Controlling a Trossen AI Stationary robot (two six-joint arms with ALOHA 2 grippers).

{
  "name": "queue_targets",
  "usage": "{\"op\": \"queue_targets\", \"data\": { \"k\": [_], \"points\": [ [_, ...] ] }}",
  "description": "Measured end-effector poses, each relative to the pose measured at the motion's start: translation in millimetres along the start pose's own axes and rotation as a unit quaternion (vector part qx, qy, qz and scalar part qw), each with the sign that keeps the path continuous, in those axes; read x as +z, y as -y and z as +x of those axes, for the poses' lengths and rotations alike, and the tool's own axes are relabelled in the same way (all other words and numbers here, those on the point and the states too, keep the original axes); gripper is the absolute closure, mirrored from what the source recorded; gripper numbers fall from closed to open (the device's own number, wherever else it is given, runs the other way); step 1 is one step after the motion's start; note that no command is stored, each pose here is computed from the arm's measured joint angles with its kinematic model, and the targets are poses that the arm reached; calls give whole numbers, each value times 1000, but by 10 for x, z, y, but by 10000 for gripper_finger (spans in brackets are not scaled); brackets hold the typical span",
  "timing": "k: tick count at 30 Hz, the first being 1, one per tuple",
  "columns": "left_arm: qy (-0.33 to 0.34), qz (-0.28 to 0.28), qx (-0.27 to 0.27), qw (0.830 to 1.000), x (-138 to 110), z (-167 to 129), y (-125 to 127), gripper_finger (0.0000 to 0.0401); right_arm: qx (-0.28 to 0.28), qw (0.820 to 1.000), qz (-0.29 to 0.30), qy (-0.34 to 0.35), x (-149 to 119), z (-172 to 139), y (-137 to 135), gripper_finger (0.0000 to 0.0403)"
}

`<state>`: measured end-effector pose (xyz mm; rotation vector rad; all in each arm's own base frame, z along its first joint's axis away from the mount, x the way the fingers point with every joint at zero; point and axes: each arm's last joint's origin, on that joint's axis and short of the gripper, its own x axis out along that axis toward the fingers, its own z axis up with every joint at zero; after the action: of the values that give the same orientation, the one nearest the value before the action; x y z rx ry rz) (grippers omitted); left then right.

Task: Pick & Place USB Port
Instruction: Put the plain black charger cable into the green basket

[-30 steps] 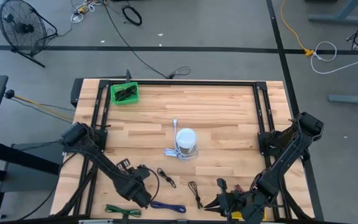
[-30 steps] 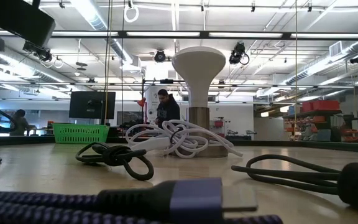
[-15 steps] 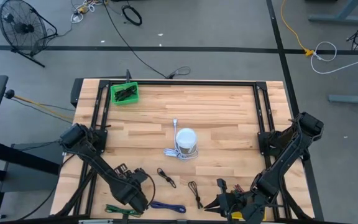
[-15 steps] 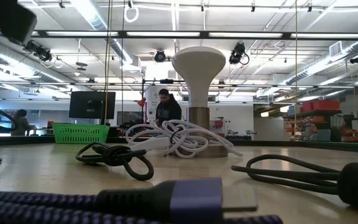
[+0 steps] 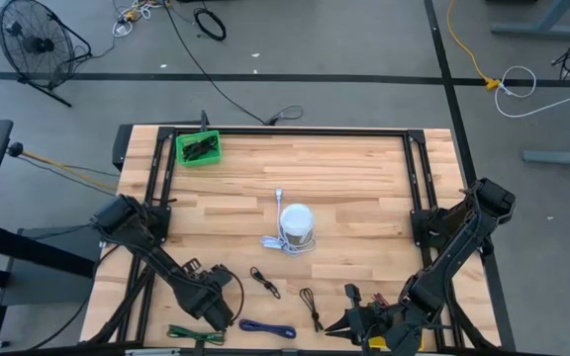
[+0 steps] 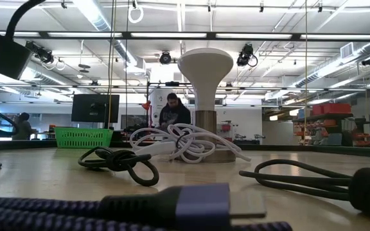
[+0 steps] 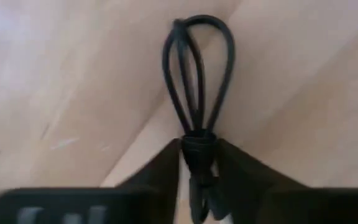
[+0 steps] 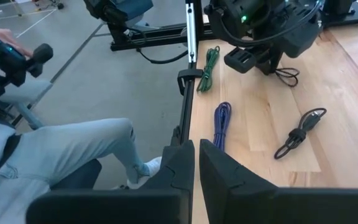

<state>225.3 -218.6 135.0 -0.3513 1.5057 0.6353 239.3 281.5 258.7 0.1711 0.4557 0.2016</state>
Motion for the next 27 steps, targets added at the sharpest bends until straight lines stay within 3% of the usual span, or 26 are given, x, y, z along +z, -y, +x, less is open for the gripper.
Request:
{"op": "queue_targets", "data": {
  "k": [2,3,6,13,19,27],
  "points": [
    [2,24,4,1000,13,-10,5,365,0,1000,0,1,2,1,0,376],
    [3,31,12,999,26,-16,-6,373,0,1000,0,1,3,1,0,376],
    [12,37,40,998,84,-27,-50,373,-1,1000,-15,1,4,1,1,376],
    [11,50,190,980,325,-116,-413,373,-27,998,-48,12,42,41,69,376],
    [56,70,158,983,730,-395,-701,373,-60,995,-73,18,123,132,222,376],
    [114,17,145,983,1216,-837,-1458,373,-71,995,-73,2,195,239,416,376]
  ]
}}
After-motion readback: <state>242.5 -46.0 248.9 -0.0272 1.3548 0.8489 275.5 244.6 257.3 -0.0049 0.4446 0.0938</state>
